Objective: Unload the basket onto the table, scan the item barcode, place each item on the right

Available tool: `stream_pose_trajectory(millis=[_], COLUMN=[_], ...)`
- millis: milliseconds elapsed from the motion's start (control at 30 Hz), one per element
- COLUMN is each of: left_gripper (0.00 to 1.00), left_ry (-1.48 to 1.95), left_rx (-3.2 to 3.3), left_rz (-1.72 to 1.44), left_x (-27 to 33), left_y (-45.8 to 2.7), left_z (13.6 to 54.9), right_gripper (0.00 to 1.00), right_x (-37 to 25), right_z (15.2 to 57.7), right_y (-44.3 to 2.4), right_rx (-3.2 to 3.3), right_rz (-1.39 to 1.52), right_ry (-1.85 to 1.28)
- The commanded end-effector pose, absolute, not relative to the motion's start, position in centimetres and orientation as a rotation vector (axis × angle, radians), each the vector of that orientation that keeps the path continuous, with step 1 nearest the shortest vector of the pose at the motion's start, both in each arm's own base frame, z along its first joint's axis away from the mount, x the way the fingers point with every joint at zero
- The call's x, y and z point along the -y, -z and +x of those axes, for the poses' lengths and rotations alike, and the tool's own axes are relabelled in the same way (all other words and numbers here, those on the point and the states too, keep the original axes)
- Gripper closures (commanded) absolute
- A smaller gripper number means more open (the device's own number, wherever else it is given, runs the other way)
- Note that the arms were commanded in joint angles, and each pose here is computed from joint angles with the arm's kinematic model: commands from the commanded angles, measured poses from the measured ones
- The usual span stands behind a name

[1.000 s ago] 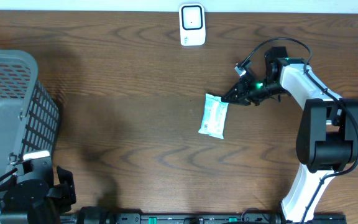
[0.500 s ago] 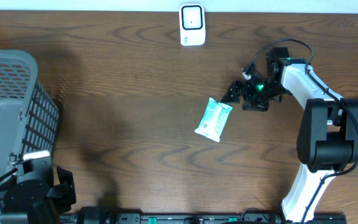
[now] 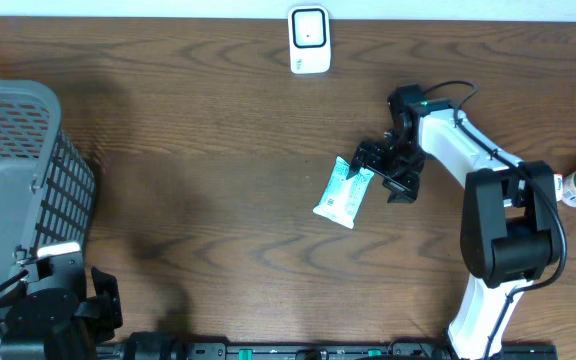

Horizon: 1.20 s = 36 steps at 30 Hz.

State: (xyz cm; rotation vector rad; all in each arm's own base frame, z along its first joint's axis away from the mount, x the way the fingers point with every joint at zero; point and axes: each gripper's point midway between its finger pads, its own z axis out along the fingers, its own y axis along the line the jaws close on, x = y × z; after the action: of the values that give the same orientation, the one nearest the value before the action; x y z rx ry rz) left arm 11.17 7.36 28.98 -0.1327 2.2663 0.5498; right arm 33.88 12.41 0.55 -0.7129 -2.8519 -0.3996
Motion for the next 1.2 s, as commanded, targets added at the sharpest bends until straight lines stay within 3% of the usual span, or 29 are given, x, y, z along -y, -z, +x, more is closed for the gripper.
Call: stream_pose_trajectory(millis=[0,433,467,500,533,567,700,767,967,1167], left_gripper=[0.17,0.17,0.17,0.16,0.17,0.16,0.17,0.17,0.17,0.17], left_ry=[-0.573,-0.573,-0.573,-0.573,-0.573,-0.573,-0.573,-0.573,-0.573,-0.573], left_rx=[-2.257,-2.257,-2.257,-2.257,-2.257,-2.257,-2.257,-2.257,-2.257,-2.257], left_rz=[-0.129,-0.129,-0.129,-0.129,-0.129,-0.129,-0.129,-0.129,-0.129,-0.129], left_x=[-7.6,-7.6,-7.6,-7.6,-7.6,-7.6,-7.6,-7.6,-7.6,-7.6], left_y=[-29.3,-29.3,-29.3,-29.3,-29.3,-29.3,-29.3,-29.3,-29.3,-29.3], left_z=[11.0,11.0,11.0,11.0,11.0,11.0,11.0,11.0,11.0,11.0], right_gripper=[0.01,0.03,0.13,0.35,0.7,0.99,0.98,0.98,0.98,0.98], right_x=[-11.1,-14.3,-14.2,-14.2,-14.3,-14.5,-14.5,-14.1,-13.2,-13.8], right_z=[32.2,30.9,30.7,30.6,30.1,29.5,30.0,31.3,34.4,34.2], right_y=[2.9,7.2,7.6,8.2,9.2,10.3,9.6,7.1,-4.5,-13.2], right_rx=[2.795,2.814,2.808,2.804,2.784,2.757,2.783,2.834,2.979,3.038], right_rz=[-0.947,-0.865,-0.861,-0.847,-0.832,-0.802,-0.741,-0.715,-0.906,-0.996], right_ry=[0.207,0.278,0.271,0.263,0.257,0.265,0.29,0.32,0.55,0.837])
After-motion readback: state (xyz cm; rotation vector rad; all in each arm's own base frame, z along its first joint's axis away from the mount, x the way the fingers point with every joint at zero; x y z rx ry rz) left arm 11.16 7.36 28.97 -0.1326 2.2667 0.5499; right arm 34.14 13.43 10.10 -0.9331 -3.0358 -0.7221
